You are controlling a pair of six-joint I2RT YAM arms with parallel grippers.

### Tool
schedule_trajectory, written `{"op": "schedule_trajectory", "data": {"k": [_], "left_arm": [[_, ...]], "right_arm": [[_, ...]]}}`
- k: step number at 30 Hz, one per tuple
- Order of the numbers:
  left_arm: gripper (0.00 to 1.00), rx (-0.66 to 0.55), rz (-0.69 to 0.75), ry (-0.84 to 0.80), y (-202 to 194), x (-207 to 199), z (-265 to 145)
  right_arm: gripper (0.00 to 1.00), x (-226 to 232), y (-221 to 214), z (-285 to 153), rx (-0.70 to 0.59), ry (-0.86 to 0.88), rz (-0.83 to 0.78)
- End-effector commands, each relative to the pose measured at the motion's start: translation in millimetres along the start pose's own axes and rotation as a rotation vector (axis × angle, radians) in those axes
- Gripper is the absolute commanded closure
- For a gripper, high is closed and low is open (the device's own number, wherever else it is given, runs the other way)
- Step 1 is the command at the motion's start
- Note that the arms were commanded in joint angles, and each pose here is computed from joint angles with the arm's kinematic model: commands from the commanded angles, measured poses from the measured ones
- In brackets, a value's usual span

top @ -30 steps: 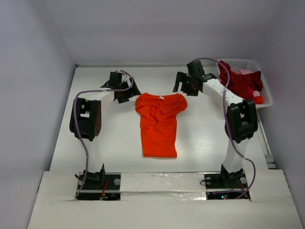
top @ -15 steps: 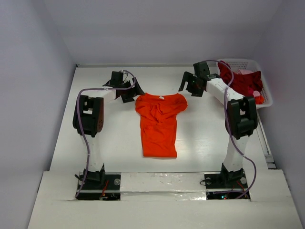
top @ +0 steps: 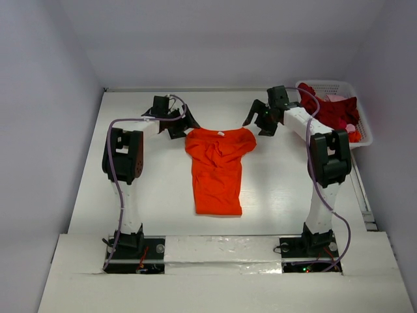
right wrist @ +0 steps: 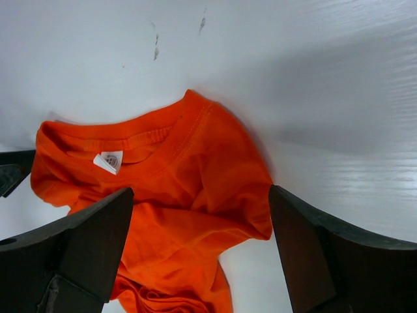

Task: Fold and stack the t-shirts
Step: Grab one side of the 2/3 rectangular tshirt with both arms

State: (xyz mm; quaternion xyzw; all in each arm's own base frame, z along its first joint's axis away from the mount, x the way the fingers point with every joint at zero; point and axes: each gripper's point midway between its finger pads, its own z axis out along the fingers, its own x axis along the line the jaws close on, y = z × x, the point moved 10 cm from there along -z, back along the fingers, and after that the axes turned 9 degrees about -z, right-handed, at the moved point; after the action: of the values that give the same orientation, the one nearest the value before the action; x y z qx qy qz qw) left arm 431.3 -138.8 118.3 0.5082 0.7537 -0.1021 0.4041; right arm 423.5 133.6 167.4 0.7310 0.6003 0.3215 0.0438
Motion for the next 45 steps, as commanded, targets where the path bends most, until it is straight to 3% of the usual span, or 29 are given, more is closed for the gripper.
{"op": "schedule_trajectory", "data": {"k": [1,6,10,16,31,36,42,45], "left_arm": [[0.20,0.007,0.000,-0.004,5,-3,-3],[0.20,0.006,0.010,0.000,6,-7,-7],[0.20,0.001,0.019,0.001,7,-9,-10],[0.20,0.004,0.015,-0.008,7,-10,-9],[0.22,0.007,0.019,-0.022,6,-14,-15],[0.37,0.016,0.006,-0.019,6,-11,-10],[0.43,0.020,0.003,-0.017,5,-10,-10],[0.43,0.023,0.005,-0.016,5,-10,-10]], "right_arm": [[0.11,0,-4,10,0.030,0.054,0.057],[0.12,-3,-12,9,0.048,0.055,0.078],[0.12,-15,-17,6,0.056,-0.072,0.048],[0.12,-26,-30,17,0.090,-0.112,0.038],[0.15,-20,-24,31,0.109,-0.022,0.021],[0.25,-16,-19,31,0.109,0.007,-0.010],[0.43,-14,-17,33,0.113,0.025,-0.010],[0.46,-14,-17,33,0.113,0.027,-0.008]]}}
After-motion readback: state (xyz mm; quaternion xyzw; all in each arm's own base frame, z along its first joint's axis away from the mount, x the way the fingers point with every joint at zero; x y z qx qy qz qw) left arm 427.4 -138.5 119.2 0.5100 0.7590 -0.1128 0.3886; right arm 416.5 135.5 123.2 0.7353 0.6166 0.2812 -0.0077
